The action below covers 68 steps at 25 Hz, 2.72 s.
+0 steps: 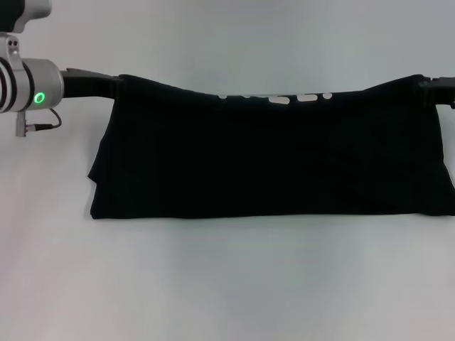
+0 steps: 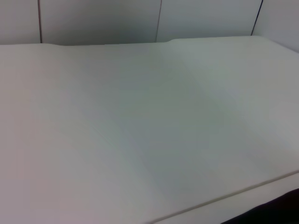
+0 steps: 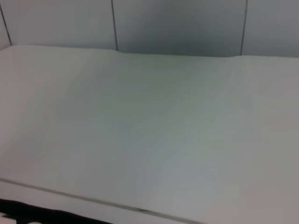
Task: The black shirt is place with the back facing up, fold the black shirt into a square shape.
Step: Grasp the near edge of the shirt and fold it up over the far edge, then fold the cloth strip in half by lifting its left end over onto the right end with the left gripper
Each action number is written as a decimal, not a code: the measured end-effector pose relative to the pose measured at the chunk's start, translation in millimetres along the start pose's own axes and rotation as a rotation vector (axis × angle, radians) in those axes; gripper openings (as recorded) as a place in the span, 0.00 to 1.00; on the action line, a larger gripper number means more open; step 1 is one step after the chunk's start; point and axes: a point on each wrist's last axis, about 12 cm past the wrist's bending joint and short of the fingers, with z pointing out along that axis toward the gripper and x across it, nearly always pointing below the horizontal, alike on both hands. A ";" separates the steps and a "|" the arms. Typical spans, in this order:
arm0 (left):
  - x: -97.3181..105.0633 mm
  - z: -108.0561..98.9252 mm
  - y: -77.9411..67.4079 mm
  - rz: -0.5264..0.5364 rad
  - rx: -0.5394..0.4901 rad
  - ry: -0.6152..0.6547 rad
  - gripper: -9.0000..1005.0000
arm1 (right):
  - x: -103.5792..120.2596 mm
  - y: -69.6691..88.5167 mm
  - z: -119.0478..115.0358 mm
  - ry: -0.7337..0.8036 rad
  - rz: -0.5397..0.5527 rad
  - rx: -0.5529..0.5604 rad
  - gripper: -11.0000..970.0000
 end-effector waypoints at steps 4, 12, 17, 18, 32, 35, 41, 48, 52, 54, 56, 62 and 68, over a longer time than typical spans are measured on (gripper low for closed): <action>0.6 3.7 -2.6 0.009 -0.019 -0.001 0.01 | -0.1 -1.1 -0.2 0.005 0.022 0.004 0.06; 9.8 14.8 -8.1 -0.019 -0.108 -0.022 0.14 | 1.3 -4.0 -0.4 0.040 0.045 0.026 0.13; 15.1 17.1 -4.5 -0.065 -0.163 -0.031 0.31 | -0.5 -9.8 -2.6 0.033 0.039 0.062 0.36; 16.2 17.0 -3.9 -0.079 -0.170 -0.033 0.34 | -1.3 -10.6 -3.2 0.030 0.043 0.062 0.39; 39.8 -45.8 -2.0 -0.230 0.159 0.039 0.76 | 9.9 -28.3 -65.4 0.024 0.373 -0.260 0.82; 51.8 -55.4 -2.0 -0.229 0.192 0.070 0.93 | 24.3 -27.3 -78.2 0.017 0.415 -0.319 0.84; 75.4 -66.5 7.8 -0.267 0.164 0.101 0.93 | 43.9 -16.5 -88.3 0.007 0.383 -0.366 0.85; 93.6 -70.5 12.1 -0.319 0.129 0.172 0.93 | 48.9 -11.9 -91.1 -0.009 0.352 -0.354 0.86; 101.2 -65.3 9.2 -0.350 0.130 0.206 0.93 | 45.5 -12.8 -90.3 -0.005 0.356 -0.357 0.85; 103.3 -62.2 7.2 -0.361 0.132 0.216 0.93 | 42.8 -11.9 -89.5 -0.003 0.349 -0.363 0.85; 104.8 -60.0 6.1 -0.364 0.133 0.220 0.93 | 40.2 -11.2 -88.3 -0.005 0.344 -0.365 0.85; 108.3 -56.0 3.1 -0.358 0.136 0.237 0.93 | 35.1 -12.5 -86.3 -0.010 0.333 -0.357 0.85; 109.1 -54.1 1.3 -0.348 0.139 0.246 0.93 | 32.4 -13.3 -85.4 -0.013 0.329 -0.352 0.85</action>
